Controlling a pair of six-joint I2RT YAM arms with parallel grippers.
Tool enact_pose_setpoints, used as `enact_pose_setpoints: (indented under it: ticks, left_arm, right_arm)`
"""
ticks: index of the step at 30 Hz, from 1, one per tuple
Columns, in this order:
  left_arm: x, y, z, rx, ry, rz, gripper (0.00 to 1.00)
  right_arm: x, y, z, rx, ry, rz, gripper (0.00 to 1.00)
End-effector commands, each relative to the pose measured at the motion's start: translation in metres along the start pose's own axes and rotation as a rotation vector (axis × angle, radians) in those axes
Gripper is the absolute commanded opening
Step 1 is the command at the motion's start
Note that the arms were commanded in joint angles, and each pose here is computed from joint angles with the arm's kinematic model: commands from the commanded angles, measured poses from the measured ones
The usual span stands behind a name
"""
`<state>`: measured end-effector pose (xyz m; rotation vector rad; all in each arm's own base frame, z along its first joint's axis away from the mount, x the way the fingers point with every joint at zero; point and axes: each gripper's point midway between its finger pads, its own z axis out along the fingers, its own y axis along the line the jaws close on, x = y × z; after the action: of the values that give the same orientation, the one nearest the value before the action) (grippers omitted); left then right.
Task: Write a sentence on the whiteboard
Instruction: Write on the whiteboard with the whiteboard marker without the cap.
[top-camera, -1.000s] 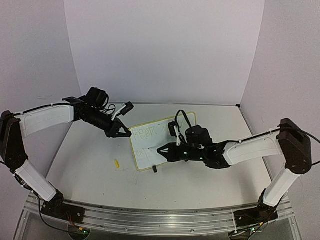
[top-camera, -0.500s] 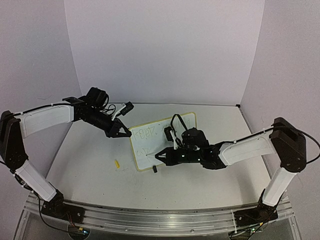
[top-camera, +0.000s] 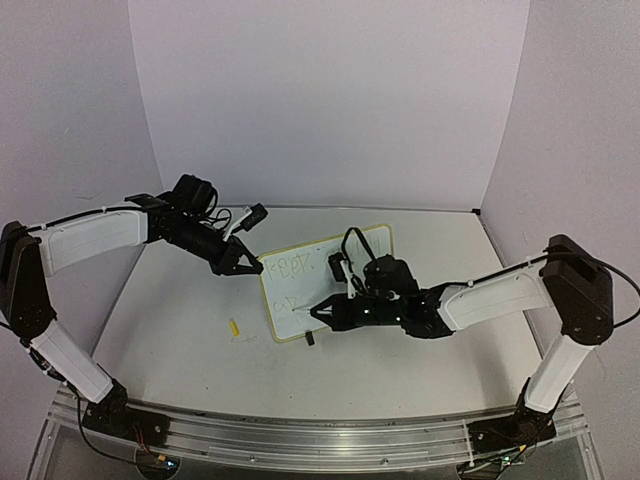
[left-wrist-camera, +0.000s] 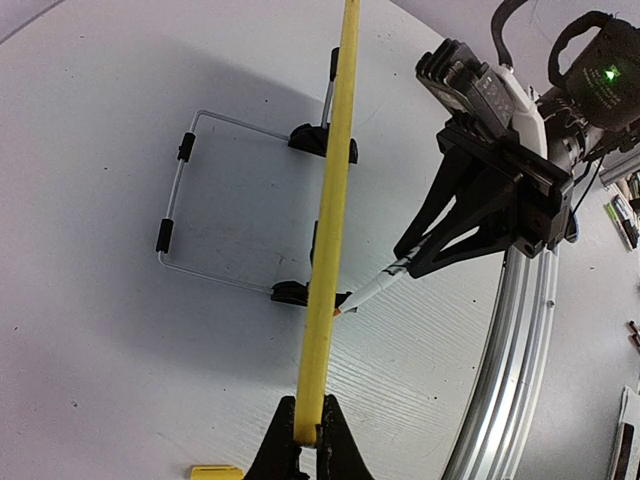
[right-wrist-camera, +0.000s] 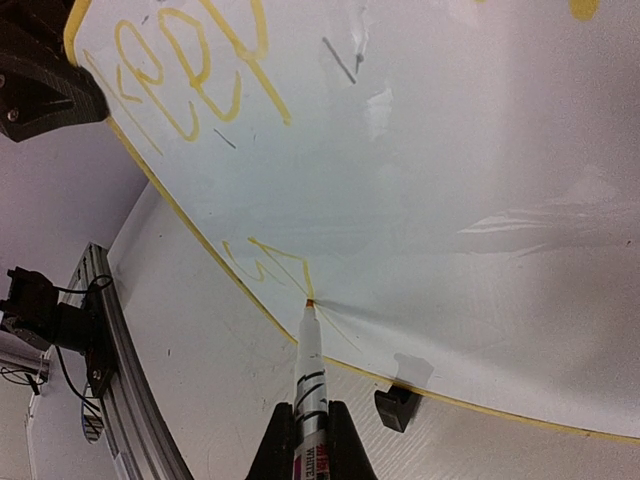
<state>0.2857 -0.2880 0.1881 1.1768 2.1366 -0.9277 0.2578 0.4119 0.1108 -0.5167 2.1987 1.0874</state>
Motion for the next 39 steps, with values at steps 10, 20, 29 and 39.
enact_pose_setpoints:
  ticks: [10, 20, 29, 39]
  left_arm:
    - [0.009, 0.004, 0.006, -0.039, 0.051, 0.031, 0.00]
    - [0.010, 0.002, 0.006, -0.044, 0.055, 0.034, 0.00]
    - [0.011, 0.001, 0.008, -0.043, 0.062, 0.038, 0.00]
    - [0.012, 0.001, 0.008, -0.049, 0.066, 0.041, 0.00]
  right_arm:
    - [-0.034, 0.033, -0.042, -0.095, -0.091, -0.068, 0.00]
    - [-0.035, 0.026, -0.051, -0.176, -0.043, -0.099, 0.00]
    - [-0.041, 0.026, -0.041, -0.202, -0.028, -0.112, 0.00]
    - [-0.047, 0.002, -0.030, -0.126, -0.047, -0.068, 0.00]
